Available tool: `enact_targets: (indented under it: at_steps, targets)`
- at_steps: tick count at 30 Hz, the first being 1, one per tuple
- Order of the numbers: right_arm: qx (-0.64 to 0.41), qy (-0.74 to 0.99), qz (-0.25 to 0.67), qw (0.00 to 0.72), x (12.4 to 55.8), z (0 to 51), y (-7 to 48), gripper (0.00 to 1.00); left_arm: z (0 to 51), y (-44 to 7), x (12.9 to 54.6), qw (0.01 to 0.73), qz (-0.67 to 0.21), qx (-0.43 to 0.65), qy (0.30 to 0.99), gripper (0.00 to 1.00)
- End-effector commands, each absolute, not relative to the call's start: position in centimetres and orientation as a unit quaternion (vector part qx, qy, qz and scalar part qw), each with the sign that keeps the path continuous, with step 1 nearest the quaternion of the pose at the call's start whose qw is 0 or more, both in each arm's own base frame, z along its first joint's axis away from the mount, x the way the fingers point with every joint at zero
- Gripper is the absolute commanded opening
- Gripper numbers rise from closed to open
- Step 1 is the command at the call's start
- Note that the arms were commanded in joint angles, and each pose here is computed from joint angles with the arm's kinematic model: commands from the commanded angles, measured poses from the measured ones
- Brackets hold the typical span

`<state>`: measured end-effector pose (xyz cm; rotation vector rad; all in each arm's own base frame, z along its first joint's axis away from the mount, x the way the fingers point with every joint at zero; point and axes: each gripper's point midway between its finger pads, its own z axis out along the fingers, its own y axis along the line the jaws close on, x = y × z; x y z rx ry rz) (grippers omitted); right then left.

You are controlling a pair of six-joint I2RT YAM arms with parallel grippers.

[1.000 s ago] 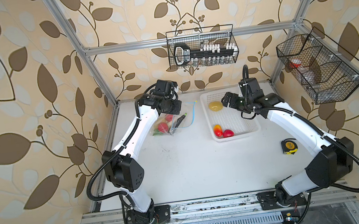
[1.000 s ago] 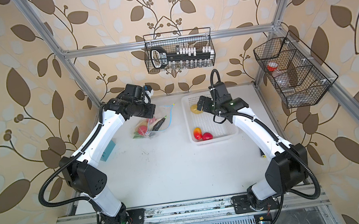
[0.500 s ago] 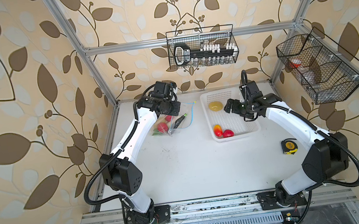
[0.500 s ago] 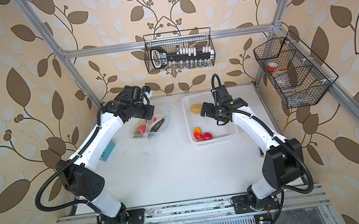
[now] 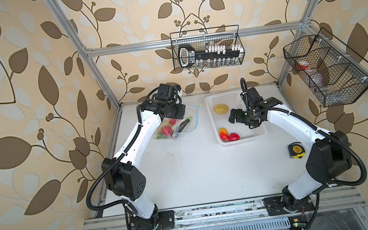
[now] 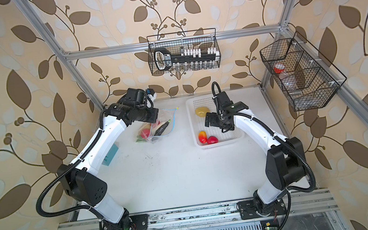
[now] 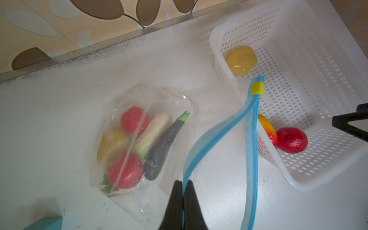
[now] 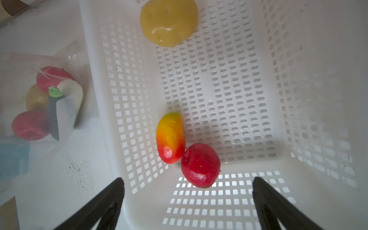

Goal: Place the food in the zip-top bag and seal the zipper
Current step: 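Lower the open right gripper onto the red apple in the basket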

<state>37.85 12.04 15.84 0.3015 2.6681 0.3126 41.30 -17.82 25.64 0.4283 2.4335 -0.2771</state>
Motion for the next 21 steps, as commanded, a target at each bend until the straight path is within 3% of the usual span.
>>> enact_targets:
  at_steps: [1,21]
  targets:
    - [0.09,0.976,0.099,0.172,36.5,13.1,12.2,0.99,26.1,-18.0,40.6,0.324,-0.113,0.161,0.925,0.0]
    - [0.054,0.993,0.052,0.091,35.6,7.2,12.0,0.86,26.0,-17.7,40.5,0.327,-0.108,0.159,0.925,0.0]
